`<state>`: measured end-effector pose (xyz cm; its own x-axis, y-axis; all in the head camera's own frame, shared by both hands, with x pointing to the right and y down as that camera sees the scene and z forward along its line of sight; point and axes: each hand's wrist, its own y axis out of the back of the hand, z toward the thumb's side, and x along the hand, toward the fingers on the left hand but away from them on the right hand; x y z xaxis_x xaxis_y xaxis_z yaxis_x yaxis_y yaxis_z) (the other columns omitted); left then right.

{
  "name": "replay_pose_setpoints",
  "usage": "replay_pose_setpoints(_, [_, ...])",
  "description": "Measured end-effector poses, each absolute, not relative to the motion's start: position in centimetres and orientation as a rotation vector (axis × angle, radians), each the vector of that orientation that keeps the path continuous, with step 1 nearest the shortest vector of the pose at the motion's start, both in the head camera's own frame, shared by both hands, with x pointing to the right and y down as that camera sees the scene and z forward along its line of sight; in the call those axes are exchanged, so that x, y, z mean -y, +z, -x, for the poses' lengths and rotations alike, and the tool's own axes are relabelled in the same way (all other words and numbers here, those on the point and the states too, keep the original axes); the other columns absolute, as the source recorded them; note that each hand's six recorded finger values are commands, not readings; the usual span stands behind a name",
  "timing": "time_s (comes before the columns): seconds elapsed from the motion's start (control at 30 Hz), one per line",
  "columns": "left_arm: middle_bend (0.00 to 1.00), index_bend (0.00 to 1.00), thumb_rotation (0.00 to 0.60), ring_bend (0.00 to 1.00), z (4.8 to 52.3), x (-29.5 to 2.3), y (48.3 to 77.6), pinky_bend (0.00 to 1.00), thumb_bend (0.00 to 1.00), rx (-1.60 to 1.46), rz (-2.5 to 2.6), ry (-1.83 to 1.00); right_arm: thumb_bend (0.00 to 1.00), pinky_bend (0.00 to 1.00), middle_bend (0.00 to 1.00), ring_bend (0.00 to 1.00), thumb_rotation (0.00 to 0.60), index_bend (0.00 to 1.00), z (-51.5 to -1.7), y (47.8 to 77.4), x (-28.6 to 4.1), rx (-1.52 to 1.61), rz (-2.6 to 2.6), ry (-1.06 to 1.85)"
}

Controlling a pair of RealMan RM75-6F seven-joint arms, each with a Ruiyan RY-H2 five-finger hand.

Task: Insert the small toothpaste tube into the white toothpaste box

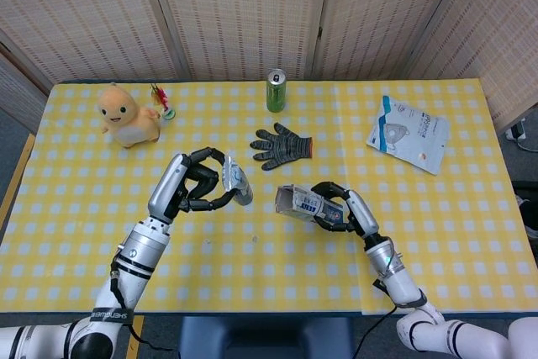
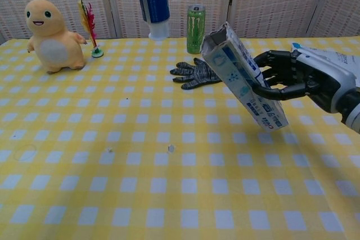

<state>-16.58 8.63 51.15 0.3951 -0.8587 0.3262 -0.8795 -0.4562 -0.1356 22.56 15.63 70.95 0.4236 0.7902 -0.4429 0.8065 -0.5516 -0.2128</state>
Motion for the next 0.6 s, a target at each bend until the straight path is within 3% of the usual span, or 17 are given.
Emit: replay_pose_setpoints(0.6, [1.0,0.89,0.6,1.0,14.0,-9.1,50.2,1.0,0.73,1.585,-2.614,0.528,0.33,0.35,0.33,0.36,0.6,0.43,-17.6,71.7,-16.2,-1.378,-2.58,-0.62])
